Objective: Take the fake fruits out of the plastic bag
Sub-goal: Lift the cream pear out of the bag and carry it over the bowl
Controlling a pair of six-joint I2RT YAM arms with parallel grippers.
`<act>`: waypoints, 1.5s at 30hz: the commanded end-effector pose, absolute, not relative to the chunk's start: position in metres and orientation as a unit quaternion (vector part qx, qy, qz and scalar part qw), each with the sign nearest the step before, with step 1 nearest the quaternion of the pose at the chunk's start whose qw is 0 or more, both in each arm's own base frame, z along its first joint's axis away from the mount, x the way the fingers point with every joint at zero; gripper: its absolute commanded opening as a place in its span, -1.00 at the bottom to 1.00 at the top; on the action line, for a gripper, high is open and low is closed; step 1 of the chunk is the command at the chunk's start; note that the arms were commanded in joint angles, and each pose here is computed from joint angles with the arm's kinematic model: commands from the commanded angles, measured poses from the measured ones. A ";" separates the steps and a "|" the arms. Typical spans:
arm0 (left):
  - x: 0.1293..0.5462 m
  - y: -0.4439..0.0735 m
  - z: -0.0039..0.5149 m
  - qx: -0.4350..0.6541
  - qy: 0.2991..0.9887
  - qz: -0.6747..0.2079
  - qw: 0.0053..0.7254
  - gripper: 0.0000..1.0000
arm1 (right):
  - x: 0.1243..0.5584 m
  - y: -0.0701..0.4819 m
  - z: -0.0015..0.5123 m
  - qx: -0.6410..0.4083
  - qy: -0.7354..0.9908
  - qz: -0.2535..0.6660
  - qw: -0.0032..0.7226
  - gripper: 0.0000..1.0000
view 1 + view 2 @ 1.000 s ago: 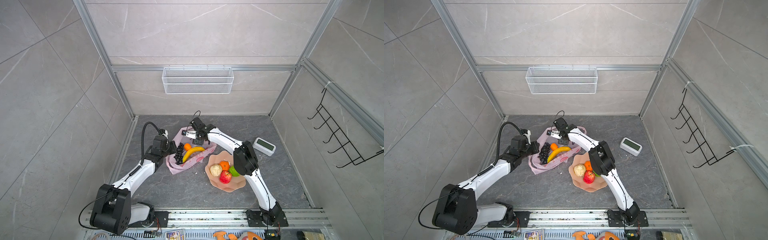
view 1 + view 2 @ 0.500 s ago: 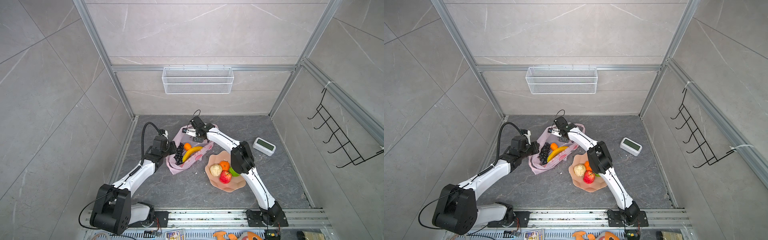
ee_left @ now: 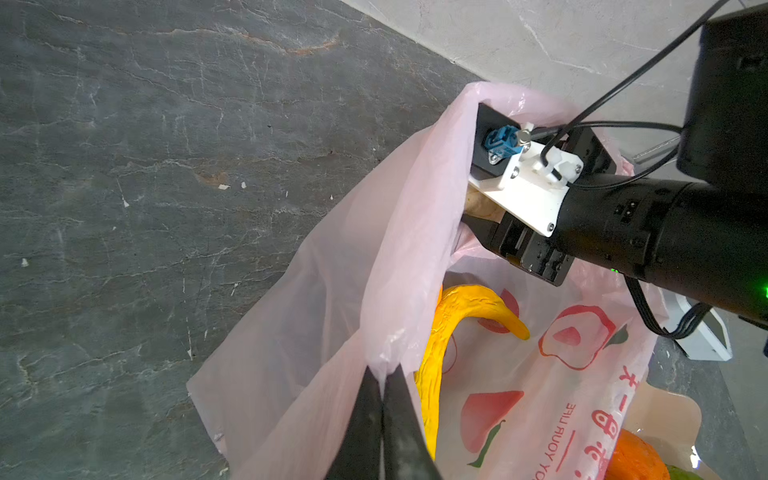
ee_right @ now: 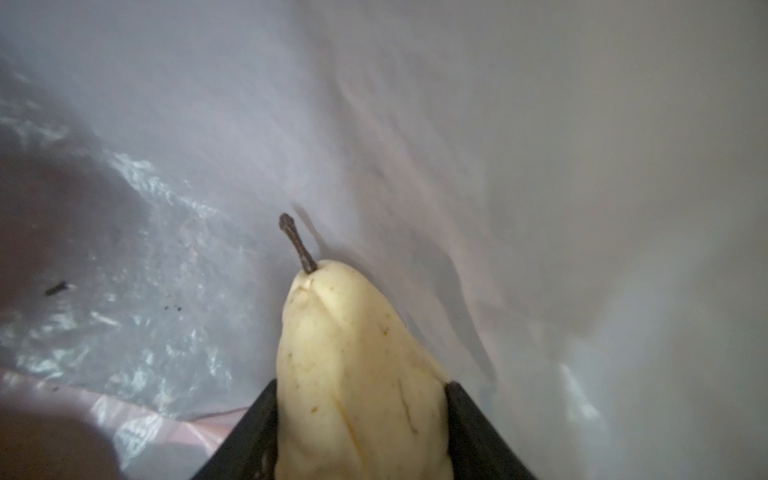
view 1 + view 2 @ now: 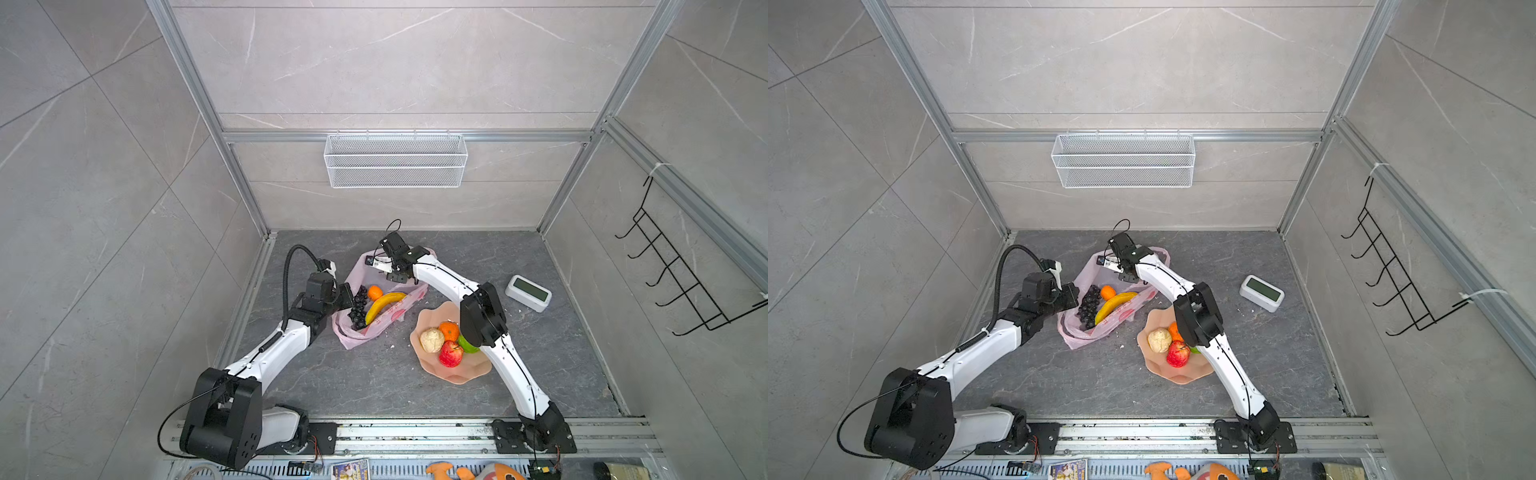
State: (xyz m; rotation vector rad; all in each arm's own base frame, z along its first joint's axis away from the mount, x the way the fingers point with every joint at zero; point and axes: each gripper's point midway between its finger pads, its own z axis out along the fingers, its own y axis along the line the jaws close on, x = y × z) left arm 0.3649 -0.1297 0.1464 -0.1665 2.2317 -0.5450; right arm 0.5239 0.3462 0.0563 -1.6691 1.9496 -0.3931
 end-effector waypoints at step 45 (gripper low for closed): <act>0.369 -0.128 0.112 -0.069 0.896 -0.202 0.389 -1.00 | 0.282 0.231 0.212 -0.153 0.855 0.165 0.468 -0.37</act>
